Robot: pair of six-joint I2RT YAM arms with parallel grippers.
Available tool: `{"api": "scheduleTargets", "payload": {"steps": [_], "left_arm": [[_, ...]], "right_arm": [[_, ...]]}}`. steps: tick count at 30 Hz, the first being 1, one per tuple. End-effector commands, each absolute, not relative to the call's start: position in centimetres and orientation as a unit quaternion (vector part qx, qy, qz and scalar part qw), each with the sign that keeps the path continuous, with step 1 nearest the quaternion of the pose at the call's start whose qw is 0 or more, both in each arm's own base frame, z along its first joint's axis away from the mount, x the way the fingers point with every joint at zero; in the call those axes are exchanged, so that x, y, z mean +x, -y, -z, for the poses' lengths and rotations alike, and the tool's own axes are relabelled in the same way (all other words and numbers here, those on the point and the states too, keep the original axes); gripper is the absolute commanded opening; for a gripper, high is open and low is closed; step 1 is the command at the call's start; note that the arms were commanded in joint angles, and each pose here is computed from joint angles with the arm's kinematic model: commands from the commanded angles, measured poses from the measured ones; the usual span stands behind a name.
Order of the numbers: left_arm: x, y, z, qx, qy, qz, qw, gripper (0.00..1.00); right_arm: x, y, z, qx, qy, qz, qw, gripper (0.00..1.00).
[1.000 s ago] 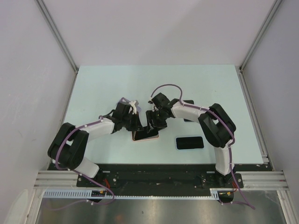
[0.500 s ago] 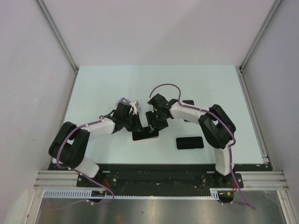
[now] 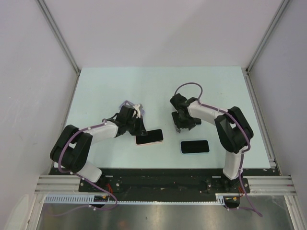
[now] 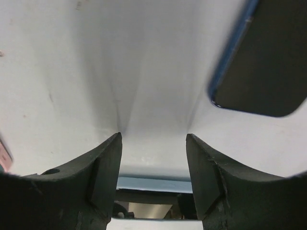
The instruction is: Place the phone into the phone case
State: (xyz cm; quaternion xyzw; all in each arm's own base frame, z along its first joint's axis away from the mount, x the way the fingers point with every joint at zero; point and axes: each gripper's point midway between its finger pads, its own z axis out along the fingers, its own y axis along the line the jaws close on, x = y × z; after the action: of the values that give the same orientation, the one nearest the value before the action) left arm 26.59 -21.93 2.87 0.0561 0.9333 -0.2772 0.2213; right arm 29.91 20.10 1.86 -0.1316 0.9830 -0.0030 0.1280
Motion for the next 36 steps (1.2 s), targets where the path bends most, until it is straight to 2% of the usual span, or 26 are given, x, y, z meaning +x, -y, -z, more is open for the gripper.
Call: {"api": "scheduleTargets", "payload": {"steps": [1, 5, 6, 12, 15, 21, 25, 28, 30, 32, 36], "left_arm": [[23.2, 18.6, 1.4, 0.056, -0.966, 0.2, 0.157, 0.13], [23.1, 18.7, 1.4, 0.056, -0.966, 0.202, 0.154, 0.13], [23.1, 18.6, 1.4, 0.055, -0.966, 0.201, 0.154, 0.13], [23.0, 18.7, 1.4, 0.057, -0.965, 0.204, 0.153, 0.13], [23.1, 18.8, 1.1, 0.057, -0.964, 0.206, 0.157, 0.13], [23.8, 19.1, -0.8, 0.061, -0.956, 0.218, 0.189, 0.15], [24.3, 19.1, -2.6, 0.058, -0.947, 0.226, 0.221, 0.21], [24.7, 18.7, -3.8, 0.051, -0.941, 0.224, 0.248, 0.32], [24.8, 18.2, -4.2, 0.04, -0.939, 0.216, 0.263, 0.36], [24.9, 17.9, -5.3, 0.025, -0.933, 0.218, 0.284, 0.45], [24.8, 16.6, -6.4, -0.007, -0.924, 0.208, 0.32, 0.55]], "right_arm": [[31.2, -17.8, -5.6, -0.119, -0.976, 0.019, 0.182, 0.6], [30.9, -18.9, -6.5, -0.113, -0.973, -0.074, 0.186, 0.61], [30.3, -20.4, -7.1, -0.121, -0.967, -0.135, 0.18, 0.61], [28.9, -24.5, -8.7, -0.131, -0.931, -0.304, 0.156, 0.61], [28.1, -26.1, -8.2, -0.132, -0.919, -0.349, 0.128, 0.6], [27.0, -28.9, -5.9, -0.147, -0.915, -0.361, 0.101, 0.57], [26.8, -29.8, -4.3, -0.142, -0.921, -0.352, 0.093, 0.53], [26.9, -30.3, -3.9, -0.147, -0.923, -0.339, 0.104, 0.49], [27.0, -30.5, -3.7, -0.148, -0.925, -0.334, 0.106, 0.47], [26.9, -30.6, -3.5, -0.152, -0.926, -0.329, 0.105, 0.42], [26.8, -30.9, -3.6, -0.156, -0.926, -0.329, 0.105, 0.35]]}}
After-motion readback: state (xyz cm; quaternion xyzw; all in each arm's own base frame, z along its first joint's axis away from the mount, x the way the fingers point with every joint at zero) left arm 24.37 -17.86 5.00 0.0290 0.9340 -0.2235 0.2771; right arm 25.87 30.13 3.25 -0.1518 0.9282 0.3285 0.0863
